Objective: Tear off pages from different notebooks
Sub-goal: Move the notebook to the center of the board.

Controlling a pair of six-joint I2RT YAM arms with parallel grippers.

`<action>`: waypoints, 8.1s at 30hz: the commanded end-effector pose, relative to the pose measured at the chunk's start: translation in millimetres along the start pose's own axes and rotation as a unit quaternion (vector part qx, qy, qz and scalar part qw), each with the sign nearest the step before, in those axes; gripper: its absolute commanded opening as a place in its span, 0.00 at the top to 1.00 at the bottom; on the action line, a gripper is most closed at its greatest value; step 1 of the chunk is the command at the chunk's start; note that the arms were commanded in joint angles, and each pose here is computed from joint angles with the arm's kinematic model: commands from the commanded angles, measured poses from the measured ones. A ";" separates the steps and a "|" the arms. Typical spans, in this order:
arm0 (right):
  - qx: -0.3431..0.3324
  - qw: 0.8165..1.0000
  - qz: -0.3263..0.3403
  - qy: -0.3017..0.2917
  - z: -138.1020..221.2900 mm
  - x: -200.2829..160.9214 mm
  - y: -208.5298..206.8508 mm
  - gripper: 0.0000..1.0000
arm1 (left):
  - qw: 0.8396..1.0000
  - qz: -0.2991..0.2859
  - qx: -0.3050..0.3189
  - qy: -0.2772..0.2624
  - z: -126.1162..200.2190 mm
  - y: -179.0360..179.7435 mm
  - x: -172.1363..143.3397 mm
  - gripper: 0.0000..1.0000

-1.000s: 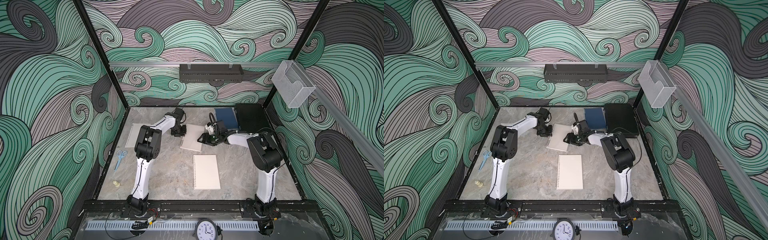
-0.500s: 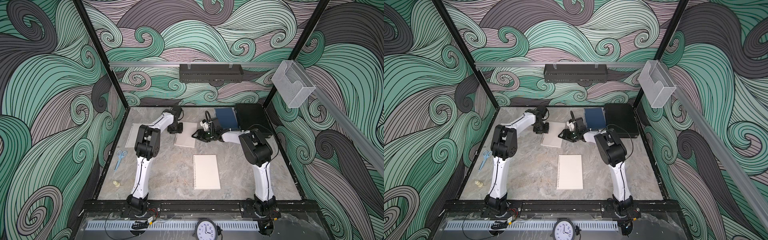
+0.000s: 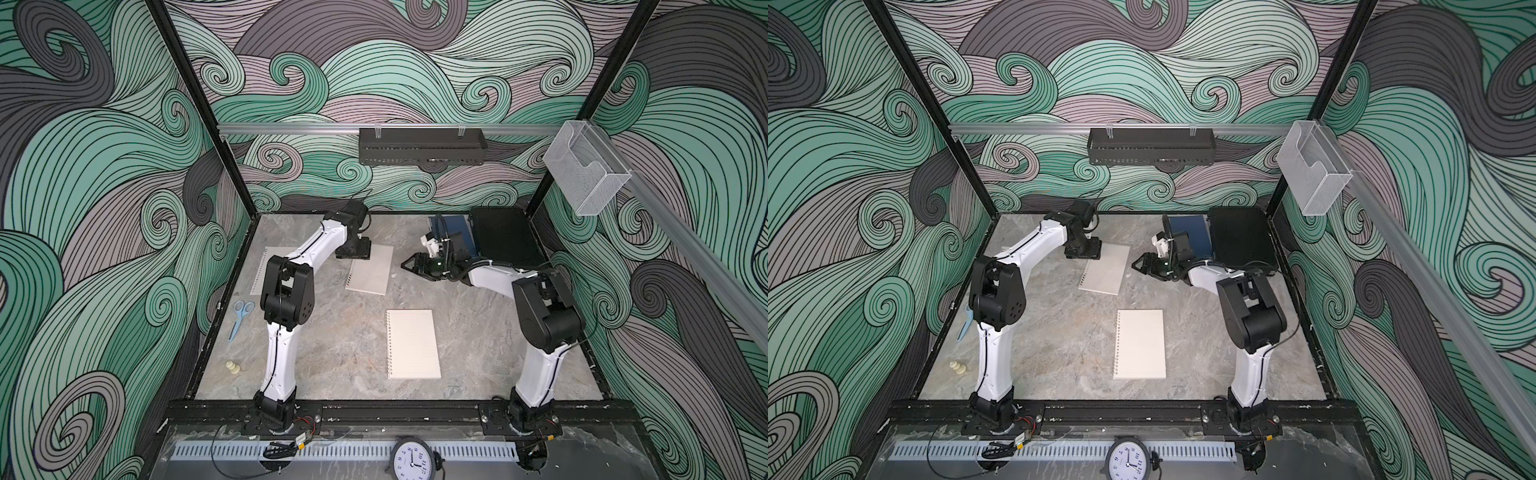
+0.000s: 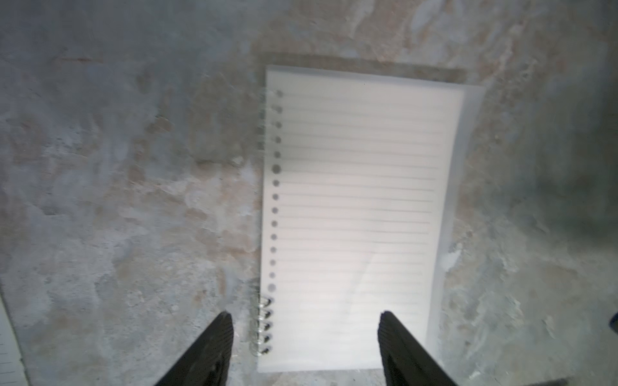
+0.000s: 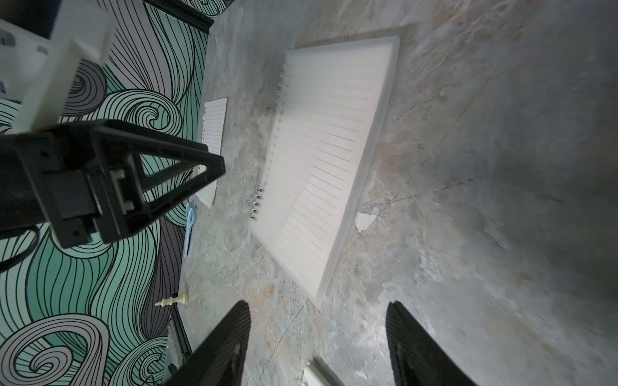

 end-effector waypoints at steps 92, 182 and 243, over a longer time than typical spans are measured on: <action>-0.054 0.998 -0.030 -0.022 38.0 -14.1 -35.3 0.34 | 0.995 0.042 0.001 0.086 -137.9 90.9 43.7 0.39; -0.155 0.982 -0.025 0.101 0.8 -53.6 -81.4 0.53 | 0.969 0.048 -0.198 0.141 -85.4 -52.5 -97.6 0.44; -0.142 0.986 -0.025 0.086 30.1 -70.8 -62.5 0.52 | 0.965 0.034 -0.188 0.178 -92.2 -82.3 -137.7 0.45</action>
Point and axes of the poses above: each gripper's point midway between its finger pads, its own z axis back along the fingers, its own y axis along the line the jaws close on, x = y × z, the point moved 6 cm from there along z, back along the fingers, and after that the axes turned 3 degrees about z, right-handed, at the moved point
